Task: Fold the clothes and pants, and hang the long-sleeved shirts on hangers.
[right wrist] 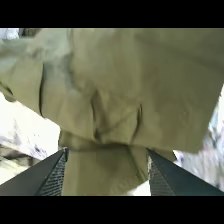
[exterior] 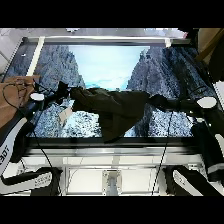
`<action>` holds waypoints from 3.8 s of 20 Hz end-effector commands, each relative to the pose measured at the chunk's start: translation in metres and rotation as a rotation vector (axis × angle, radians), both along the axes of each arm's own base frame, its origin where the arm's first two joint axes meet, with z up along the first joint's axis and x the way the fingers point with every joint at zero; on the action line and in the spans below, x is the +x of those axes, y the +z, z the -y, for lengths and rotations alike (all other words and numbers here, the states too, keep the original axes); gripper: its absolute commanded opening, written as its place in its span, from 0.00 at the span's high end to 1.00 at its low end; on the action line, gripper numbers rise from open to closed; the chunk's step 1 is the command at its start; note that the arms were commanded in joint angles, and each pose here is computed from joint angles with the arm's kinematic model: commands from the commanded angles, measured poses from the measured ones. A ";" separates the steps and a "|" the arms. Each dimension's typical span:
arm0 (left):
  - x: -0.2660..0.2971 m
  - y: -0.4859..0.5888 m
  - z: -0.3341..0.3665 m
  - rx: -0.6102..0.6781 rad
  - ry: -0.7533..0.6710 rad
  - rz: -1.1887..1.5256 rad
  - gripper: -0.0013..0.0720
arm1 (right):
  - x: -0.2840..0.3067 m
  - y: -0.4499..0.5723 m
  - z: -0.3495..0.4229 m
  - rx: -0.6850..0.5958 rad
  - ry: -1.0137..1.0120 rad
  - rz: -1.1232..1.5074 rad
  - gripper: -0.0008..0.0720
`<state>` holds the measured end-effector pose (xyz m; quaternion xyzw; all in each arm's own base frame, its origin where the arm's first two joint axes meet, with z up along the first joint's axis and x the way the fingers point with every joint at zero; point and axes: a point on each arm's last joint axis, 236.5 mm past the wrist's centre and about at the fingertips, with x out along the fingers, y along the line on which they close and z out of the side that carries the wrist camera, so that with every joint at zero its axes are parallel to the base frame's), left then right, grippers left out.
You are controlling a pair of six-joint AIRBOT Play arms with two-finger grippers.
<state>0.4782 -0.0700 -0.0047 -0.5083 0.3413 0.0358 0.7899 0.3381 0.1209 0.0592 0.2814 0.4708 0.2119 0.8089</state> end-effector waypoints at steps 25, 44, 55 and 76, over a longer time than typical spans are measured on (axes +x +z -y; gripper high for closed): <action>-0.006 0.000 0.016 0.005 -0.077 -0.005 0.95 | 0.012 -0.156 -0.020 0.339 -0.498 -0.365 0.45; -0.174 0.391 0.022 0.517 -0.346 0.859 0.95 | -0.054 0.341 -0.013 -0.052 0.018 0.836 0.99; -0.212 0.435 0.026 0.724 -0.493 0.752 0.95 | -0.020 0.426 0.005 -0.225 0.023 0.898 0.99; 0.086 0.085 0.002 0.664 -0.451 0.156 0.95 | 0.249 0.014 -0.044 -0.135 0.109 0.202 0.98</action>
